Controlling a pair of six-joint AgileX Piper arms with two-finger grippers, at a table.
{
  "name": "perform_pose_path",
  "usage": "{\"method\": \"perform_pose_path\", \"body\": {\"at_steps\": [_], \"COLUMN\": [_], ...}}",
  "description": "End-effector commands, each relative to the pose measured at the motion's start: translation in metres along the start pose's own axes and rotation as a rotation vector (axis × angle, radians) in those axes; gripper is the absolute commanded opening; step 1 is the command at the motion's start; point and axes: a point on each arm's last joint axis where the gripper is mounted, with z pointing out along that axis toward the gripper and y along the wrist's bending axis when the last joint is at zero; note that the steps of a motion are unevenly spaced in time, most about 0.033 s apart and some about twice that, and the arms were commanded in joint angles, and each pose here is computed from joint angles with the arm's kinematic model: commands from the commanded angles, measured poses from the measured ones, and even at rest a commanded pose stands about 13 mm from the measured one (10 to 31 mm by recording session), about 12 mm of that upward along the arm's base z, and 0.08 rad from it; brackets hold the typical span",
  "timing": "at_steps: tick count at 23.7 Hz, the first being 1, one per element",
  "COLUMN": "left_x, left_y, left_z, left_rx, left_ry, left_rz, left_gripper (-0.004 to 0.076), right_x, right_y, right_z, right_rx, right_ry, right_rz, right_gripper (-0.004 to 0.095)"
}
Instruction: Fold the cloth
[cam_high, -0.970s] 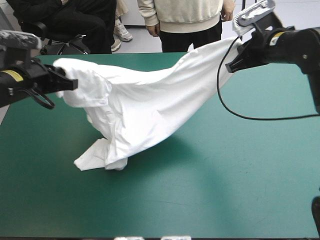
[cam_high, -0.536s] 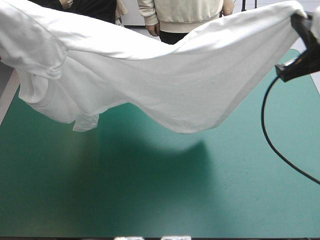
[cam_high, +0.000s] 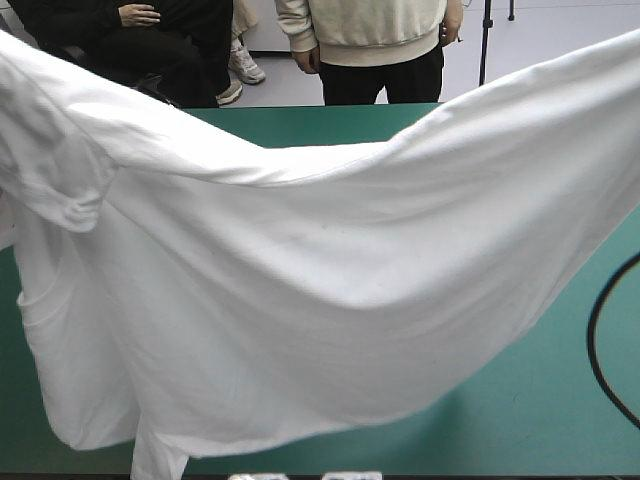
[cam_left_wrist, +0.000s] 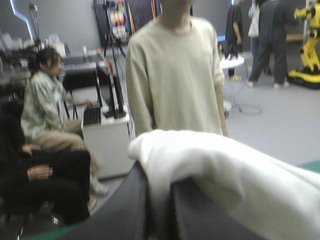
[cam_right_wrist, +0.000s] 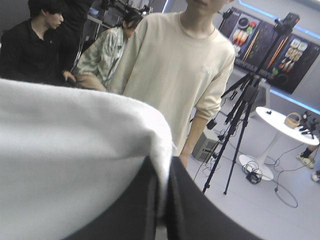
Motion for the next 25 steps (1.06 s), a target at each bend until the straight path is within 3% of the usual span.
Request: {"method": "perform_pose_path", "body": {"at_steps": [1,3,7,10,16,19,25], "left_x": [0.027,0.050,0.124,0.171,0.247,0.279,0.330], "left_y": [0.007,0.010,0.018,0.026,0.031,0.032,0.035], "left_z": [0.050,0.077,0.155,0.207,0.288,0.314,0.352], "left_rx": [-0.004,0.005,-0.003,-0.045,-0.044,-0.044,-0.064], "left_ry": [0.132,0.232,0.452,0.499,0.583,0.609,0.605], "left_rz": [-0.050,-0.068,-0.098,-0.082,-0.123,-0.138,-0.133], "left_gripper": [-0.0017,-0.0017,-0.0017,-0.0017,-0.0017,-0.0017,0.0012], "right_x": [0.017,0.032,0.105,0.161,0.273,0.304,0.331], "right_y": [0.004,0.010,0.034,0.051,0.086,0.096,0.099], "right_z": [0.049,0.078,0.185,0.262,0.382,0.414,0.464], "right_rx": [-0.039,-0.088,-0.205,-0.244,-0.270,-0.277,-0.215], "right_ry": [0.125,0.207,0.483,0.611,0.744,0.773,0.727], "right_rz": [0.016,0.027,0.058,0.068,0.064,0.073,0.058], "right_gripper": [-0.0013,-0.0013,-0.0013,-0.0013,-0.0013,0.0000,0.0400]}}
